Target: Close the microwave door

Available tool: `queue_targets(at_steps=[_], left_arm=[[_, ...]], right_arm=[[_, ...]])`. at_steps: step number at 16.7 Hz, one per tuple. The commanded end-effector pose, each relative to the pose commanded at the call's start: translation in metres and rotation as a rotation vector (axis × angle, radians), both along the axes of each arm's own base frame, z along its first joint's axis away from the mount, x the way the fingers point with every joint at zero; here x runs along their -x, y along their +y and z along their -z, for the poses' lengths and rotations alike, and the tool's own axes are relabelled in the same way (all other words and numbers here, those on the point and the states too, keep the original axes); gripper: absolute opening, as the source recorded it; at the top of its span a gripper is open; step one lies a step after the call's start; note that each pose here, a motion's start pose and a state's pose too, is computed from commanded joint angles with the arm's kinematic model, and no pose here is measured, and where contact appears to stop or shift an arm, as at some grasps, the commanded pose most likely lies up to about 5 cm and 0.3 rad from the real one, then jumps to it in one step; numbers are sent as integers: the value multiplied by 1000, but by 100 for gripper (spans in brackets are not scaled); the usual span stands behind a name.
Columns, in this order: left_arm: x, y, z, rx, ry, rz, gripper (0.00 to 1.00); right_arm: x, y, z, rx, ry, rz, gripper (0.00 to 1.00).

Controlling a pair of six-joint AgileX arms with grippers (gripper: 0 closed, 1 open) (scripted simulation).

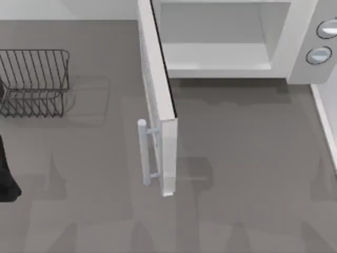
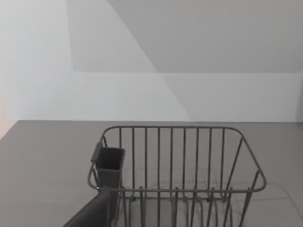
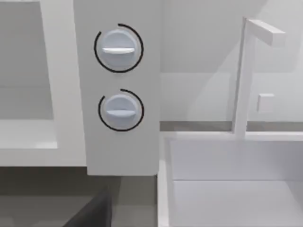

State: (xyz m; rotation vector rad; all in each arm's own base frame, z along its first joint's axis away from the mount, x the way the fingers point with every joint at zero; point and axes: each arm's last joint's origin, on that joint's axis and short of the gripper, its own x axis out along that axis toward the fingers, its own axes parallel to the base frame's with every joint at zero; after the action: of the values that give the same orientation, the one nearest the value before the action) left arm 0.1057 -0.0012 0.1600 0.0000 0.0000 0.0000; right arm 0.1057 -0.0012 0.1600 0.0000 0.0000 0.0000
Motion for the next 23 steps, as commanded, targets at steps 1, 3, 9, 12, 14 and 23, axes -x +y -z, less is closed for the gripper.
queue_targets(at_steps=[1,3,9,12,14,23], left_arm=[[0,0,0,0,0,0,100],[0,0,-2,-4,6,4,100],[-4,-7,-53,-122,158,119,100],[-16,-14,-96,-223,281,235,100],[-29,-20,-127,-299,368,332,100],[-137,-78,-219,-606,707,877,100]], right_arm=[[0,0,0,0,0,0,100],[0,0,0,0,0,0,100],[0,0,0,0,0,0,100],[0,0,0,0,0,0,100],[0,0,0,0,0,0,100],[0,0,0,0,0,0,100]])
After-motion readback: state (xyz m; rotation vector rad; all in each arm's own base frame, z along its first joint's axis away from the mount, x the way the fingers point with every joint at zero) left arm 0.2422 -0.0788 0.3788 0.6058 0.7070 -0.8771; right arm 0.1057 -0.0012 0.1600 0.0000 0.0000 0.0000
